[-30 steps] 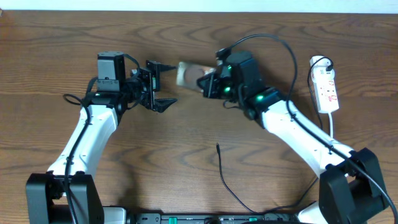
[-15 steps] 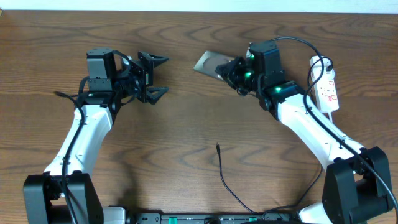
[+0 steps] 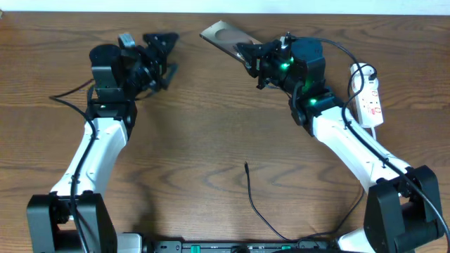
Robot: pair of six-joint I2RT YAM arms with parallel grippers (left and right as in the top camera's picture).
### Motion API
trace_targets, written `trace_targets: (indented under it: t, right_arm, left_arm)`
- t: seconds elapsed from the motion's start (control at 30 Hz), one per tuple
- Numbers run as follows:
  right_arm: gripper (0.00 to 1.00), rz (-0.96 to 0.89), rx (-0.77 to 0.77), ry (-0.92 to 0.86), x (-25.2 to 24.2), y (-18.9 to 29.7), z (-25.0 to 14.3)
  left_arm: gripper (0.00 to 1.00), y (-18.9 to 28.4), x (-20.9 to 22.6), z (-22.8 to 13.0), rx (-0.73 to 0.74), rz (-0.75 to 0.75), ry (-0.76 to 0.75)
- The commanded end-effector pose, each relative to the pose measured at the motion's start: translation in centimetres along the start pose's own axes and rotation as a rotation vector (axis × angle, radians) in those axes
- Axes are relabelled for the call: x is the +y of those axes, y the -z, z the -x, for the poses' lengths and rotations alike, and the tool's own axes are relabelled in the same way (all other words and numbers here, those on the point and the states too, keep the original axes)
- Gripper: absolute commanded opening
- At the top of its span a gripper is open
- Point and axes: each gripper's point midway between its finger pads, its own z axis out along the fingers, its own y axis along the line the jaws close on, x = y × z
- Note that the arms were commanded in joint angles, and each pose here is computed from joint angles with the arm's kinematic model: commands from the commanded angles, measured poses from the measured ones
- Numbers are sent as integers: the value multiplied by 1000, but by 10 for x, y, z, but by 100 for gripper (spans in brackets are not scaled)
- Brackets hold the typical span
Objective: Plug charger to phone and switch on socket
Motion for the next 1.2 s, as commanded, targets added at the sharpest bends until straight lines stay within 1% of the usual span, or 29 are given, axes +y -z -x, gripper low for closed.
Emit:
trace_targets:
  t: [0.0,0.17,0.3,0.43,0.53,1.17]
  right_arm:
    - [2,61,33,-44,20,-3,-17]
    - [2,121,38,-14,33,-6,-30]
    - [2,125,38,-8,32,-12,-43]
    - [2,127,29,4,31,-15,-52]
    - [1,126,33,13,29,-17,-59]
    - [2,68,97,121,10,-26,-96]
  left_arm:
    - [93,-7,-10,14,-32,-52,85]
    - [93,-16,-5,18,-29,-73,115]
    - [93,-21,-1,20,-28,-74,124]
    - [93,-20,-11,21,-32,-113,95]
    - [93,-19,-19,22,-35,-145,74]
    - [93,-19,-20,8,48,-149,60]
